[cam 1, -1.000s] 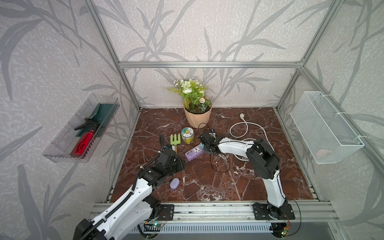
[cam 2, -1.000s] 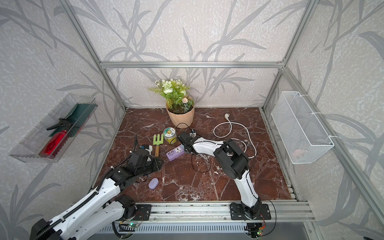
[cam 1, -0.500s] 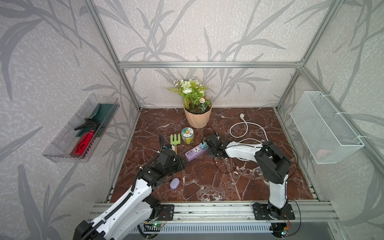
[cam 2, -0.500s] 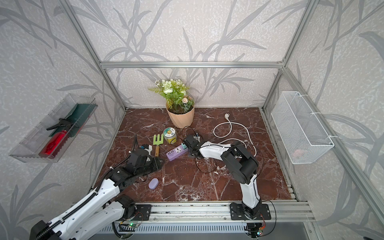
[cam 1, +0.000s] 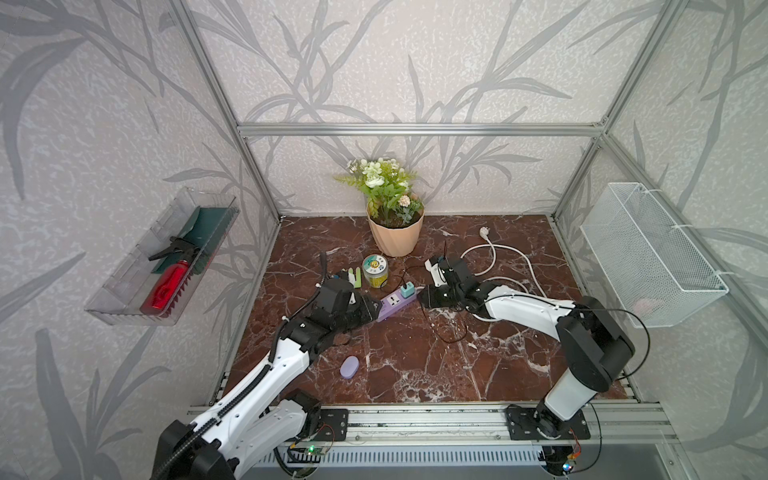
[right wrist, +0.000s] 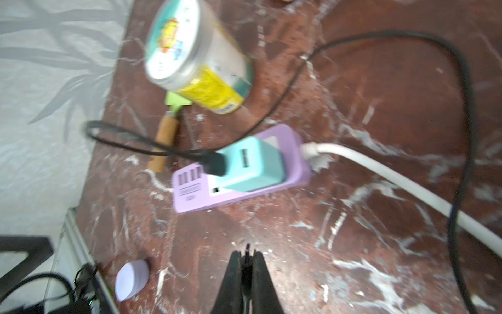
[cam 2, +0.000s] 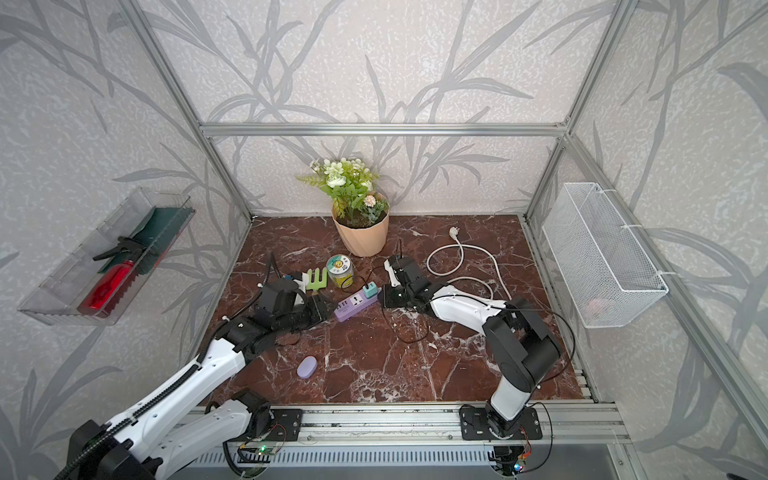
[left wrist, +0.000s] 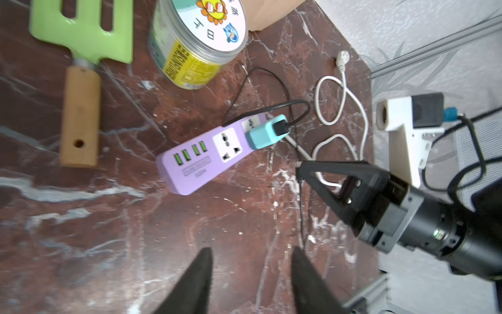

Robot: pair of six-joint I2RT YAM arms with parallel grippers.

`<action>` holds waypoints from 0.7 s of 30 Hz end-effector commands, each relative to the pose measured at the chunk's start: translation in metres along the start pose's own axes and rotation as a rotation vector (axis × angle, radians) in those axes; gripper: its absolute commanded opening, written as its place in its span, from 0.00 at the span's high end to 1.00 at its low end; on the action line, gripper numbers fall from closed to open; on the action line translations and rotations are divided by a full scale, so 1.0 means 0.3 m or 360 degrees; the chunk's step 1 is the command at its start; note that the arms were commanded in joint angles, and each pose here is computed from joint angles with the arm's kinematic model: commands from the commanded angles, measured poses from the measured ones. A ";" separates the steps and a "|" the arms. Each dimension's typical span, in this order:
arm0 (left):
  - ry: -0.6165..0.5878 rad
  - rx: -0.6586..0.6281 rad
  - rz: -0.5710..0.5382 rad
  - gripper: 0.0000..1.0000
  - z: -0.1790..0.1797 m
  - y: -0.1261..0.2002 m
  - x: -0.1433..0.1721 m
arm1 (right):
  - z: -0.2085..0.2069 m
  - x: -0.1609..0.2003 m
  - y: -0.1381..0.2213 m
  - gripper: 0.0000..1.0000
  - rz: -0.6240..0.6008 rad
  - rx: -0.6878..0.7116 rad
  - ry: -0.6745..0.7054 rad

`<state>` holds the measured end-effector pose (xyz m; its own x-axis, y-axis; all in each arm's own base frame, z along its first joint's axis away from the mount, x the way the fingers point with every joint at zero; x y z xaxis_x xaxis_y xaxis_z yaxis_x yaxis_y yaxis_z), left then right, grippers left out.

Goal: Charge the bluetooth headset
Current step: Pick up the charging cable from the center of the board.

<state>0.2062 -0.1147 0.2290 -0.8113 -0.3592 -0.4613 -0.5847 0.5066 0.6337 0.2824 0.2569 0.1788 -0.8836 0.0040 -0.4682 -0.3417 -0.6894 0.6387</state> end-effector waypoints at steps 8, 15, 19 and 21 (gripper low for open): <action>0.0259 0.0480 0.0188 0.60 -0.094 -0.054 -0.077 | 0.178 -0.060 0.125 1.00 -0.0058 -0.0523 0.0397; 0.0235 0.0713 0.0041 0.38 -0.112 0.003 -0.076 | 0.201 -0.121 0.171 1.00 -0.0064 -0.0885 0.0196; 0.0237 0.0801 0.0022 0.56 -0.122 0.004 -0.080 | 0.222 -0.154 0.184 1.00 -0.0006 -0.0975 0.0111; 0.0234 0.0838 0.0025 0.58 -0.126 -0.001 -0.082 | 0.234 -0.162 0.188 1.00 0.0052 -0.0961 0.0108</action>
<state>0.2250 -0.1337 0.2570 -0.8378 -0.4330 -0.3326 -0.5296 0.7926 0.3022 0.2841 0.2630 0.2634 -0.8496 -0.0197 -0.5270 -0.1298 -0.9607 0.2452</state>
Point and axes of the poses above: each gripper's point midway between its finger pads, its own y axis back along the fingers, its own z axis along the line the jaws close on, x = y × z, the point moved 10 cm from there along y, back along the fingers, and after that the axes turned 5 degrees about -y, right-handed, at the moved point
